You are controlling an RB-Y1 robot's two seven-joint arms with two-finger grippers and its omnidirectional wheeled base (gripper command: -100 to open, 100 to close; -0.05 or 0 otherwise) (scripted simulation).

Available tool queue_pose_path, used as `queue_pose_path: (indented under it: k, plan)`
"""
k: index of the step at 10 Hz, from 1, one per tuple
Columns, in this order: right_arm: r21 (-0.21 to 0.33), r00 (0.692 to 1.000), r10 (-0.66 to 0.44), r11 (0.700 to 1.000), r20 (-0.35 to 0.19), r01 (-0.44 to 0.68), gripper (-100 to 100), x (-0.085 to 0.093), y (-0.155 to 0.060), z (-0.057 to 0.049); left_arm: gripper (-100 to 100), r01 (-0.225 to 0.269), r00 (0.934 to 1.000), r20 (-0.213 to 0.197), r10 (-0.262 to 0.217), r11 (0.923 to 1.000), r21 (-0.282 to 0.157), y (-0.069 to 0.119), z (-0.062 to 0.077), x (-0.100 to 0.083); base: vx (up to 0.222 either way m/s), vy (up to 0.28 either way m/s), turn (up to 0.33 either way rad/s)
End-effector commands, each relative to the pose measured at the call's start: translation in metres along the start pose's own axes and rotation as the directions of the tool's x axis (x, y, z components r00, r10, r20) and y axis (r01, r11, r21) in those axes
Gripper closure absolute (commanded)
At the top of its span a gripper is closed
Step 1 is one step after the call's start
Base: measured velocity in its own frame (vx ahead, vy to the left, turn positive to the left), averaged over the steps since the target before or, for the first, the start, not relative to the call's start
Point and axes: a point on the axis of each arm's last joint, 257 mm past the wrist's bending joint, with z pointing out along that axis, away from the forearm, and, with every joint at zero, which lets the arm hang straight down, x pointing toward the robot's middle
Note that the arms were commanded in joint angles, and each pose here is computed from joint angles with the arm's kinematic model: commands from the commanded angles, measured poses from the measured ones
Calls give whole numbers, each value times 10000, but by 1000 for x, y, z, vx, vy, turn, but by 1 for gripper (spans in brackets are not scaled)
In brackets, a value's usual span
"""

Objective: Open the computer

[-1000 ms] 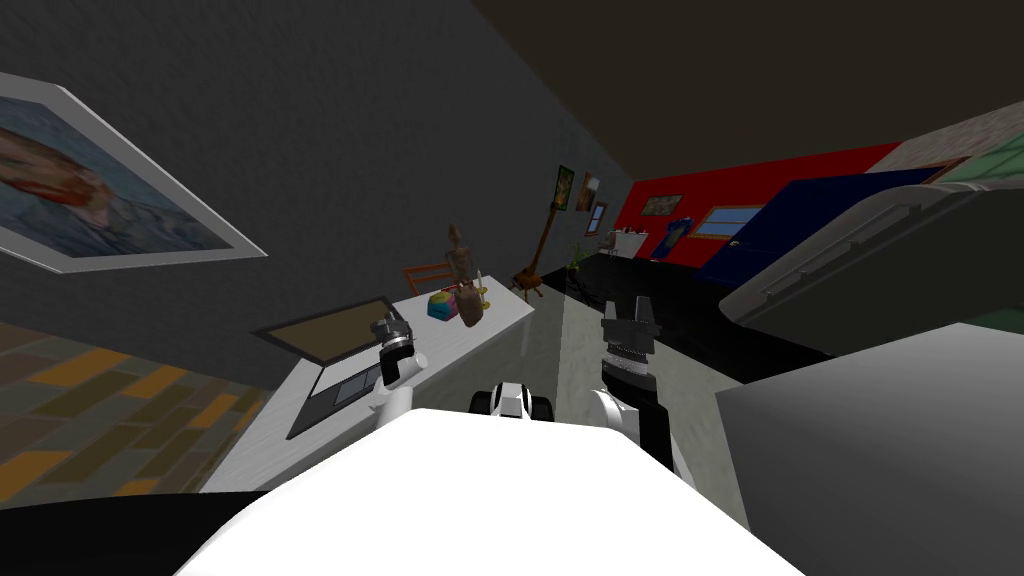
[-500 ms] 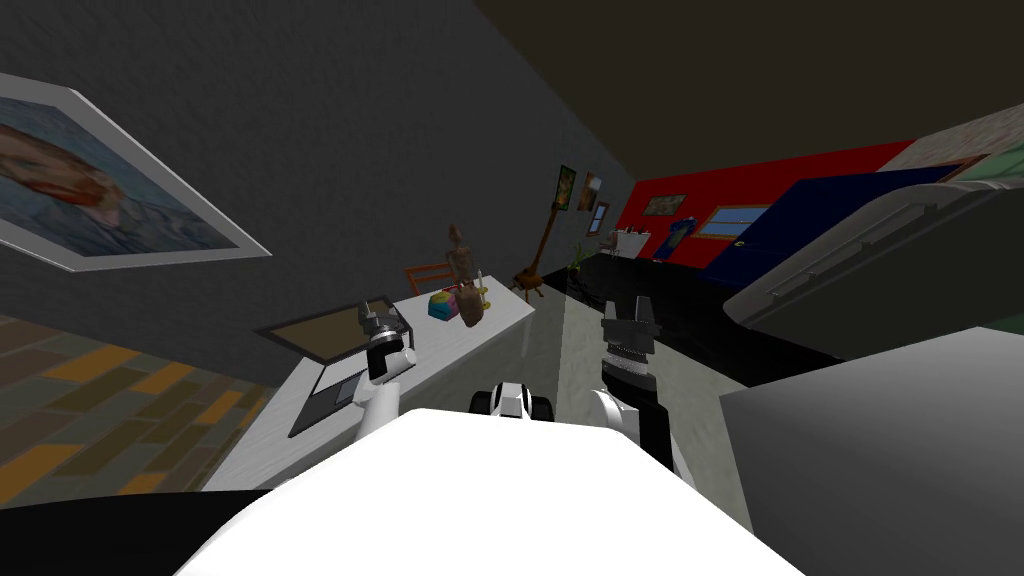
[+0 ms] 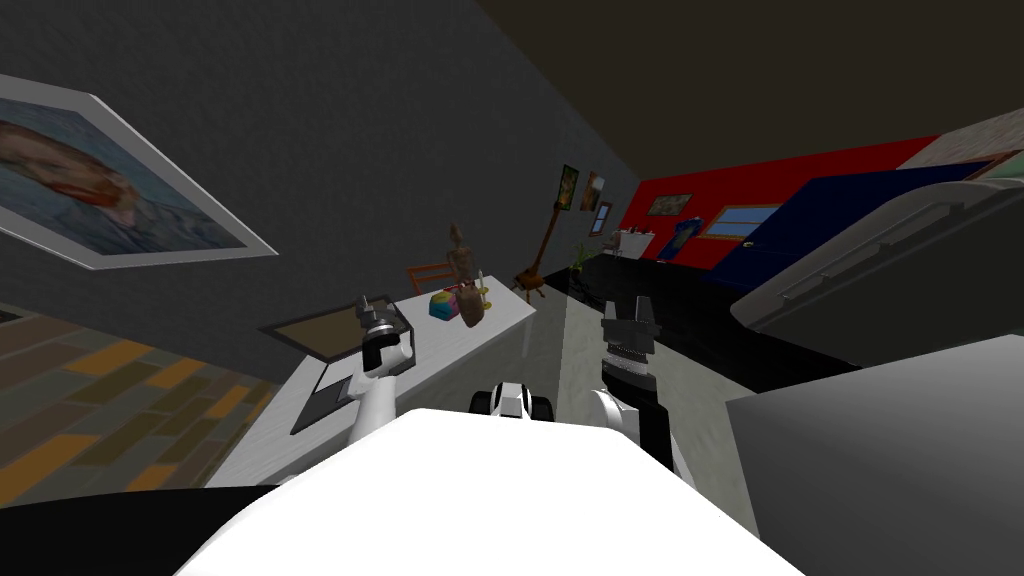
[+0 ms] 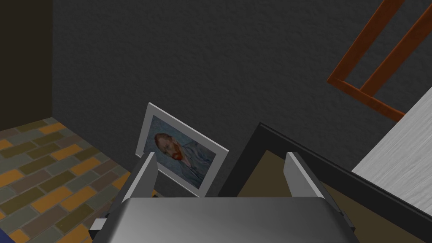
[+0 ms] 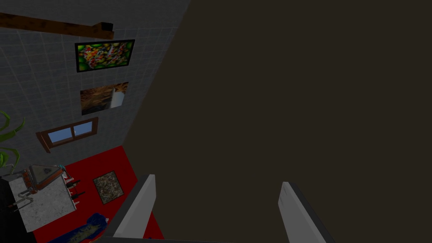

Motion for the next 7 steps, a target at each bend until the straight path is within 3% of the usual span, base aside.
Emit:
queue_pose_path:
  k: [1,7]
  plan:
    - [0,10000,0,10000,0,0,0,0,0,0,-100,62,9999,124,-58,9995,-323,4,7,0,11,-9,29]
    - [0,10000,0,10000,0,0,0,0,0,0,-100,401,9983,473,-350,9927,-1135,24,13,5,11,-9,29]
